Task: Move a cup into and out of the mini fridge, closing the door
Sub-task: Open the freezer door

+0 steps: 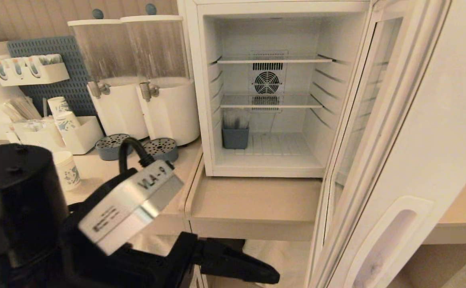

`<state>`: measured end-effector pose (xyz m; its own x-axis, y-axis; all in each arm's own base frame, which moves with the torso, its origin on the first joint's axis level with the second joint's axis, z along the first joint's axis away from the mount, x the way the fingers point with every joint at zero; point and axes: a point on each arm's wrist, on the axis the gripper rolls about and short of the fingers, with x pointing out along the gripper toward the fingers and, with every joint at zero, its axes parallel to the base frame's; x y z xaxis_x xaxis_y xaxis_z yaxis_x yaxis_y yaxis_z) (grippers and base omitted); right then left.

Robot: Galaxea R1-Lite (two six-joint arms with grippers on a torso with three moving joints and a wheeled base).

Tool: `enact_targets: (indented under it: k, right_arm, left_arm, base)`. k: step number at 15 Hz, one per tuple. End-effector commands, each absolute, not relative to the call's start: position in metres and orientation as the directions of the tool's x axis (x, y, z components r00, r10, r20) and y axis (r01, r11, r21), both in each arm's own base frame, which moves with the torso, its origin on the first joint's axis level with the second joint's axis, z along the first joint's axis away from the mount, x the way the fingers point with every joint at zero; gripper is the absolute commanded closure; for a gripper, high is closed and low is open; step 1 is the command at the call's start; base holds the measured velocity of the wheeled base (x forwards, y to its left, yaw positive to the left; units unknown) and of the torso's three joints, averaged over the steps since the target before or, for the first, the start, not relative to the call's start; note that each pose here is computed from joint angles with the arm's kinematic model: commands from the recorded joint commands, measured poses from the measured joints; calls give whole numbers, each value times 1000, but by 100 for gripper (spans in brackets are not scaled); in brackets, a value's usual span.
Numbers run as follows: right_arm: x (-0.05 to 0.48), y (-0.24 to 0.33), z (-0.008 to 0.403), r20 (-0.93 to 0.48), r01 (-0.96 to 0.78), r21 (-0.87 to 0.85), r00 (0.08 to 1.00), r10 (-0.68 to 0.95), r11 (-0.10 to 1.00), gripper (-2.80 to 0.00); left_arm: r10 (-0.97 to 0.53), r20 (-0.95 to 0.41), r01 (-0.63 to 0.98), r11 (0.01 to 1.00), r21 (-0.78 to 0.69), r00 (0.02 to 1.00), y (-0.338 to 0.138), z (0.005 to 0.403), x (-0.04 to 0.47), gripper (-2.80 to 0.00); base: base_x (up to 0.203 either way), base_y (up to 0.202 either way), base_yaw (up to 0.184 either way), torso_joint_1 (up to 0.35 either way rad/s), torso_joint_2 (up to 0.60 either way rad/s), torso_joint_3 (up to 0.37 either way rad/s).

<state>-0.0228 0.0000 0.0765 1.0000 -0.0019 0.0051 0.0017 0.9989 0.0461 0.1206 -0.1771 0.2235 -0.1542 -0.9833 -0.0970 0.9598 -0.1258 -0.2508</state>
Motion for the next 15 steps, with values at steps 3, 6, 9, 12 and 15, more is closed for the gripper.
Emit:
enact_targets:
  k: [3, 6, 9, 12, 15]
  right_arm:
    - [-23, 0, 76, 3, 1, 47, 1000, -2, 999, 0]
    - [-23, 0, 76, 3, 2, 46, 1000, -2, 999, 0]
    - [-23, 0, 77, 5, 1, 46, 1000, -2, 999, 0]
    - [-23, 0, 76, 3, 1, 48, 1000, -2, 999, 0]
    - [-23, 0, 77, 5, 1, 48, 1000, -2, 999, 0]
  left_arm:
    - [-982, -122, 957, -109, -270, -147, -204, 208, 146, -280]
    - [-985, -135, 960, -67, -273, -107, -209, 205, 152, -280]
    - [-986, -168, 964, 30, -265, -16, -211, 196, 167, -280]
    - [-985, -173, 963, 34, -267, -14, -213, 194, 171, -280]
    - [-983, -179, 962, 24, -271, -26, -227, 190, 180, -280]
  base:
    - [0, 0, 0, 0, 0, 0]
    - [0, 0, 0, 0, 0, 0]
    - [0, 0, 0, 0, 0, 0]
    - [0, 0, 0, 0, 0, 0]
    - [0, 0, 0, 0, 0, 0]
